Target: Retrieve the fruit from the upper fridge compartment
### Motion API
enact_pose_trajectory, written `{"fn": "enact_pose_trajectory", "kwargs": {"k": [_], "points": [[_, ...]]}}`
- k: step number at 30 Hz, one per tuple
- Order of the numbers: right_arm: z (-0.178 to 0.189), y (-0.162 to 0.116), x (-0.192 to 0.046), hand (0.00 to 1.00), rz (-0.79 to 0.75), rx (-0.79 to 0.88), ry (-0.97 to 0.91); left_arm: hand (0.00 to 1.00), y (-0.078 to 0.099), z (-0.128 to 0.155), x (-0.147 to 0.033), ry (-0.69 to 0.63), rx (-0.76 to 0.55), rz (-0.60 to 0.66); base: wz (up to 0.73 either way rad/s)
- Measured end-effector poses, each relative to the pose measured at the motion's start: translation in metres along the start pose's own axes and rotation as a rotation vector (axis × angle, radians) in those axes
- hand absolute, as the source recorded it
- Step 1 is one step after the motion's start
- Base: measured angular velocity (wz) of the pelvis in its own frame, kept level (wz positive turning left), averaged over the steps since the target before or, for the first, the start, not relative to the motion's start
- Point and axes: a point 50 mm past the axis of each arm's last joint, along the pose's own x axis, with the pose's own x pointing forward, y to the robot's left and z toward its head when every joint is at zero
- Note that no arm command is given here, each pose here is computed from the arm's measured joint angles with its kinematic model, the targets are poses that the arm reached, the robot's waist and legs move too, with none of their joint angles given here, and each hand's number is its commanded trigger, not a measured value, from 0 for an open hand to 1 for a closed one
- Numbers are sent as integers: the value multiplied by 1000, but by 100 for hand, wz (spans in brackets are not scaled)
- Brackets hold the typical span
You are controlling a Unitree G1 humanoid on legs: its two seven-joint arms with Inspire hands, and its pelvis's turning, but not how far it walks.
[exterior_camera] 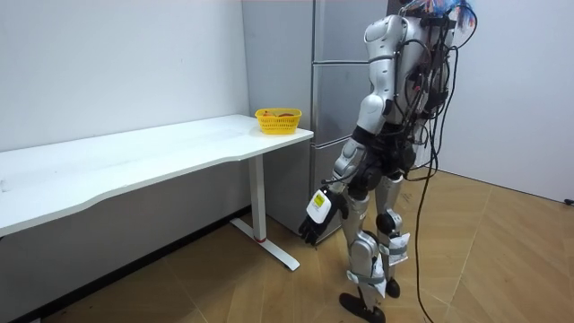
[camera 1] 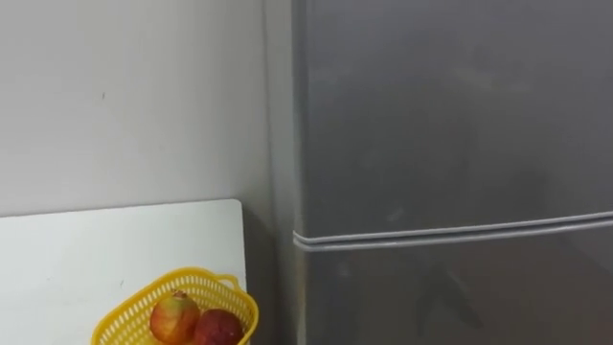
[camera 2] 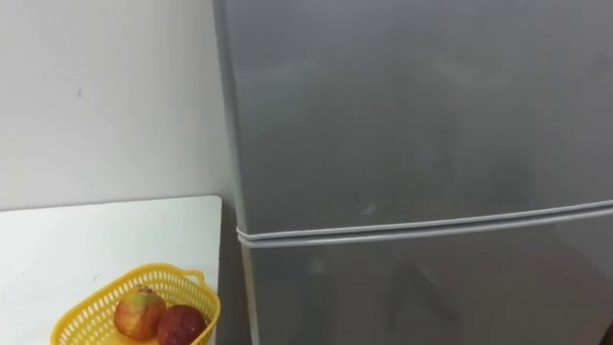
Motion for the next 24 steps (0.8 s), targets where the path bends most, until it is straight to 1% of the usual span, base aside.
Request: {"fn": "enact_pose_trajectory", "kwargs": {"k": [5, 8, 12, 15, 19, 24], "points": [[-27, 6, -3, 0, 70, -27, 122, 0, -4, -4, -1, 26, -3, -44, 3], [-46, 8, -7, 0, 122, -54, 208, 0, -5, -2, 0, 36, -3, -53, 19], [-65, 13, -13, 0, 201, -145, 312, 0, -9, -7, -1, 67, -8, -83, 4], [-68, 20, -16, 0, 266, -233, 327, 0, -11, -3, 1, 76, 2, -95, 1], [-61, 27, -14, 0, 330, -361, 311, 0, -14, -3, 0, 76, 24, -111, 0], [-63, 30, -16, 0, 371, -458, 327, 0, -16, -3, 0, 93, 37, -126, 5]]}}
